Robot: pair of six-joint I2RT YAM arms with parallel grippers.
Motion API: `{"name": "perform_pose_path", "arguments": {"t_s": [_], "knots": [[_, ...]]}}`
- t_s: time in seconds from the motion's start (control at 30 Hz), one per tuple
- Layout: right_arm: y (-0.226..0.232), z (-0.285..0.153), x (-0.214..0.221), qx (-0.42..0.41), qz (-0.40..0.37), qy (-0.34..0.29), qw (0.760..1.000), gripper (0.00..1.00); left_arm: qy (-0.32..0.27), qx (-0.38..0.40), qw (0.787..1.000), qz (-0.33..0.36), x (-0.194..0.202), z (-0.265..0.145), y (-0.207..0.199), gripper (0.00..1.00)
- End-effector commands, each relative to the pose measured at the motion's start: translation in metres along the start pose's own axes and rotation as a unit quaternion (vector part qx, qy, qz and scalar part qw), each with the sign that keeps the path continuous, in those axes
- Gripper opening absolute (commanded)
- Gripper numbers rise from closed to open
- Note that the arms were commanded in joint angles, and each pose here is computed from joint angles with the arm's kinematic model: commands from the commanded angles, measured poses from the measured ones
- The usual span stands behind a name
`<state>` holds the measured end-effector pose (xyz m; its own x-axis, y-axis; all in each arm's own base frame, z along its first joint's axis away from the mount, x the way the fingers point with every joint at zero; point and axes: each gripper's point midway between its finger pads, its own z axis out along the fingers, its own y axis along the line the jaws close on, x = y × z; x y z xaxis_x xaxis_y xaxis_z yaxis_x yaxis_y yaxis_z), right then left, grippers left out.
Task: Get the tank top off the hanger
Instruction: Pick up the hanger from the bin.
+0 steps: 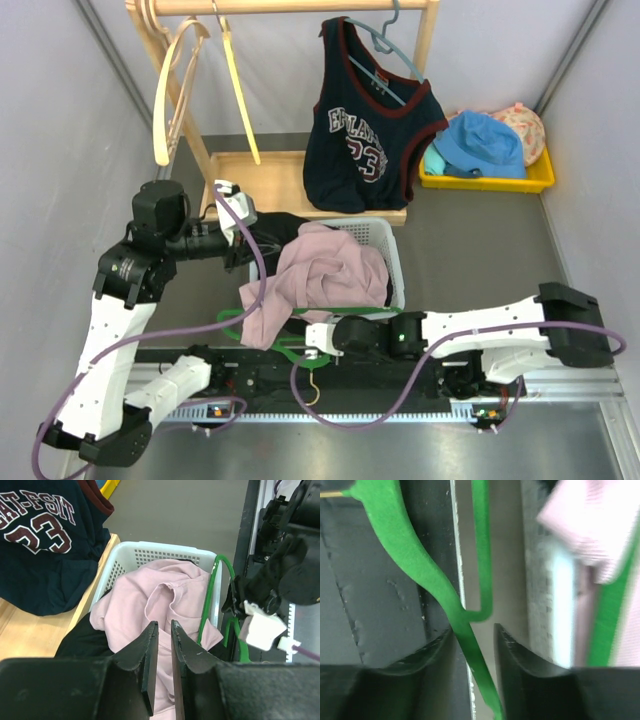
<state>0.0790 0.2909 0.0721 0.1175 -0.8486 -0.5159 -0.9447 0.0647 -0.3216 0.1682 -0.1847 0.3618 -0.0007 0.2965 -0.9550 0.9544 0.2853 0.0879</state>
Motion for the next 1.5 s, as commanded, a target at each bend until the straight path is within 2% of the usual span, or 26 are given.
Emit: {"name": "perform_pose_path", "arguments": {"t_s": [0.0,0.1,0.13,0.2,0.47,0.7,0.9,1.1,1.13,1.33,1.47], "knots": [[-0.002,0.01,-0.023,-0.009,0.01,-0.013,1.0,0.28,-0.034,0.0,0.999,0.032,-0.025,-0.005,-0.003,0.22],[-0.001,0.009,-0.024,-0.015,0.013,-0.007,1.0,0.15,-0.035,-0.001,0.999,0.035,-0.026,-0.007,-0.003,0.22],[-0.003,0.006,-0.026,-0.014,0.015,-0.008,1.0,0.06,-0.036,-0.002,0.999,0.036,-0.027,-0.007,-0.004,0.22],[-0.015,-0.003,-0.036,0.004,0.023,-0.021,0.999,0.0,-0.037,-0.003,0.999,0.037,-0.028,-0.008,-0.003,0.22],[-0.07,-0.104,-0.089,0.049,0.05,-0.126,0.99,0.0,-0.046,-0.009,0.998,0.051,-0.04,-0.013,-0.004,0.22],[-0.094,-0.169,-0.119,0.04,0.079,-0.202,0.975,0.0,-0.054,-0.007,0.997,0.055,-0.046,-0.016,-0.008,0.32],[-0.096,-0.17,-0.118,0.003,0.11,-0.223,0.968,0.0,-0.051,-0.011,0.997,0.058,-0.045,-0.018,-0.008,0.34],[-0.102,-0.193,-0.118,-0.041,0.136,-0.251,0.957,0.0,-0.048,-0.012,0.996,0.075,-0.048,-0.018,-0.006,0.34],[-0.095,-0.202,-0.122,-0.073,0.14,-0.266,0.951,0.0,-0.042,-0.009,0.997,0.07,-0.046,-0.018,-0.006,0.34],[-0.102,-0.242,-0.125,-0.157,0.189,-0.301,0.921,0.02,-0.029,-0.015,0.992,0.122,-0.053,-0.027,-0.006,0.35],[-0.104,-0.247,-0.133,-0.183,0.197,-0.311,0.912,0.0,-0.014,-0.015,0.986,0.166,-0.046,-0.032,-0.009,0.4]]}}
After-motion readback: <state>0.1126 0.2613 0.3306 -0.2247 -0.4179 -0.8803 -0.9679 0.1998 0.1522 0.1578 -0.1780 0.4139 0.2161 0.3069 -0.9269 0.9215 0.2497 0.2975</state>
